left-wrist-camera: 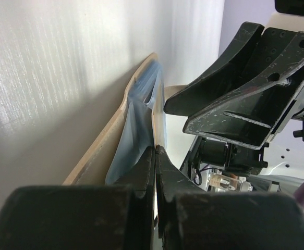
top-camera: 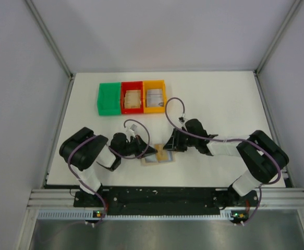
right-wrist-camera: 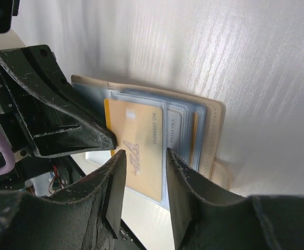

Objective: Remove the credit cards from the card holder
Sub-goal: Remove the credit card from the card holder.

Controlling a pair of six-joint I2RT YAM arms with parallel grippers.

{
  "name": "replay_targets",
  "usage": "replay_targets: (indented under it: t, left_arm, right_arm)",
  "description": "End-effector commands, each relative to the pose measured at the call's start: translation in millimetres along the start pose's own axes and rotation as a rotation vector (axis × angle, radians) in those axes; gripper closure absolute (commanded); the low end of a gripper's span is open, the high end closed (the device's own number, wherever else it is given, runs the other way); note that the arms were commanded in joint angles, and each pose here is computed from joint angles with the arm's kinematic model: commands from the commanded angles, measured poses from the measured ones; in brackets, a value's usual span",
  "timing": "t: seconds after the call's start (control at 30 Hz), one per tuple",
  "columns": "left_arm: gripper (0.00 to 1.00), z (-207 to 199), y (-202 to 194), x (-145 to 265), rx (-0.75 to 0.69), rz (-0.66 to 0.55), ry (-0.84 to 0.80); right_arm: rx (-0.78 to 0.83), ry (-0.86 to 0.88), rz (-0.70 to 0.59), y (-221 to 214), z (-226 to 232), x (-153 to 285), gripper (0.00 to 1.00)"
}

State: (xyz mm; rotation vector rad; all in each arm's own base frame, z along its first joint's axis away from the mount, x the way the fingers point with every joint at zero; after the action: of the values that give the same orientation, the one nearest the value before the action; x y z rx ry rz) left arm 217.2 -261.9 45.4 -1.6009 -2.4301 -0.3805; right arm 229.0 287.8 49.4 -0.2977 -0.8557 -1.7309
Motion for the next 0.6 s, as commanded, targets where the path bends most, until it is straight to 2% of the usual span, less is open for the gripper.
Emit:
replay_targets:
  t: [0.0, 0.4, 0.57]
  left_arm:
    - [1.0, -23.3, 2.9, 3.6, -0.049, -0.01, -0.115]
    - [1.0, -33.0, 3.3, 7.6, -0.045, -0.027, -0.182]
    - [1.0, -36.0, 3.0, 8.4, -0.049, -0.029, -0.195]
  right_arm:
    - [0.009, 0.008, -0.012, 1.5, -1.6, 2.8, 0.64]
    - [-0.002, 0.104, 0.039, -7.6, 5.8, -1.8, 0.64]
    - [-0.004, 0.158, 0.049, -9.1, 13.0, -2.7, 0.81]
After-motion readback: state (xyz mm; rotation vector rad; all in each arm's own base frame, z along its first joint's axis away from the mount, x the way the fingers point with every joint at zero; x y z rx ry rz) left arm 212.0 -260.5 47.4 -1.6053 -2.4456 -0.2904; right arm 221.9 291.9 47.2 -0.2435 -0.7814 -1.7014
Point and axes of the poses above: each gripper's point midway between its finger pads, its own x axis back along the fingers, its own z axis along the line the jaws close on, y = z × x, the point moved 1 cm from there along x, back along the fingers, and after that the axes turned 4 degrees about x, right-handed, at the moved point
